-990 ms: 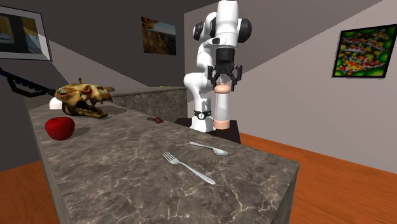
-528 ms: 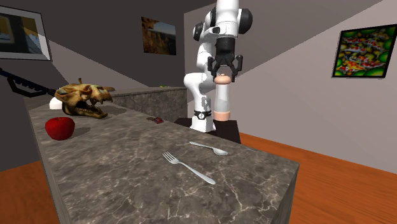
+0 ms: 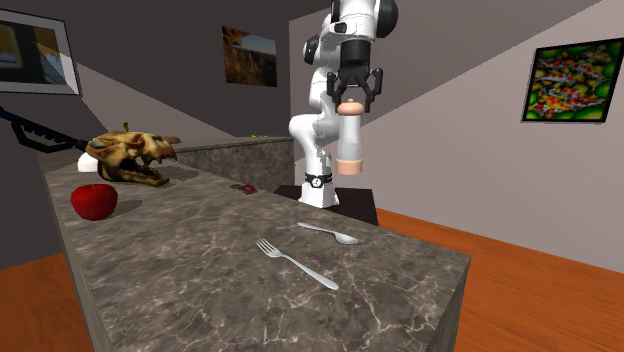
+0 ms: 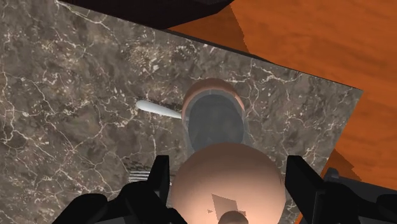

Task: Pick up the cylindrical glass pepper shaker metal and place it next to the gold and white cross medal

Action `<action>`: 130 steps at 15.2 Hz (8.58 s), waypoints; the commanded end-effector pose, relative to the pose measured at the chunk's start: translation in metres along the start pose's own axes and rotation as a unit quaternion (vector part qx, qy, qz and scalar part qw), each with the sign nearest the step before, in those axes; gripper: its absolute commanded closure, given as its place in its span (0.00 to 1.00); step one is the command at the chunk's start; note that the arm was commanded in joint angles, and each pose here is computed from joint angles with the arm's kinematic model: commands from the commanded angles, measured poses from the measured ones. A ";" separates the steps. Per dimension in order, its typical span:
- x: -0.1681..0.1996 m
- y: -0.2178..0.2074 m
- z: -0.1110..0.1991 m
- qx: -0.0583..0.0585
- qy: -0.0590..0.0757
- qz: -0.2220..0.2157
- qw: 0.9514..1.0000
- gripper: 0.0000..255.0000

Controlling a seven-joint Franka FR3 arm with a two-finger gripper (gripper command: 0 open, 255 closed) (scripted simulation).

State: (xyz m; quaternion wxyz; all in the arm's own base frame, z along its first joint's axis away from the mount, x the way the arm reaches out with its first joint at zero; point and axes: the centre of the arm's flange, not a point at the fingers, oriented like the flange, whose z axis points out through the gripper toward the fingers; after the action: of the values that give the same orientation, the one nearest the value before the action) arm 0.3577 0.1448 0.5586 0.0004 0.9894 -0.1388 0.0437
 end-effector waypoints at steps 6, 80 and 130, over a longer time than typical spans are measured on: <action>0.003 -0.001 -0.037 0.000 0.000 0.000 1.000 1.00; -0.145 0.639 -0.057 0.000 0.000 0.000 1.000 1.00; -0.161 0.641 0.118 0.000 0.000 0.000 1.000 0.00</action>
State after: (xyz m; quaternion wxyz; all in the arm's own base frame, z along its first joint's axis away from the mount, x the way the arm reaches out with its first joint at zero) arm 0.0381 -0.4300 0.4143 0.0007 0.9894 -0.1388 0.0436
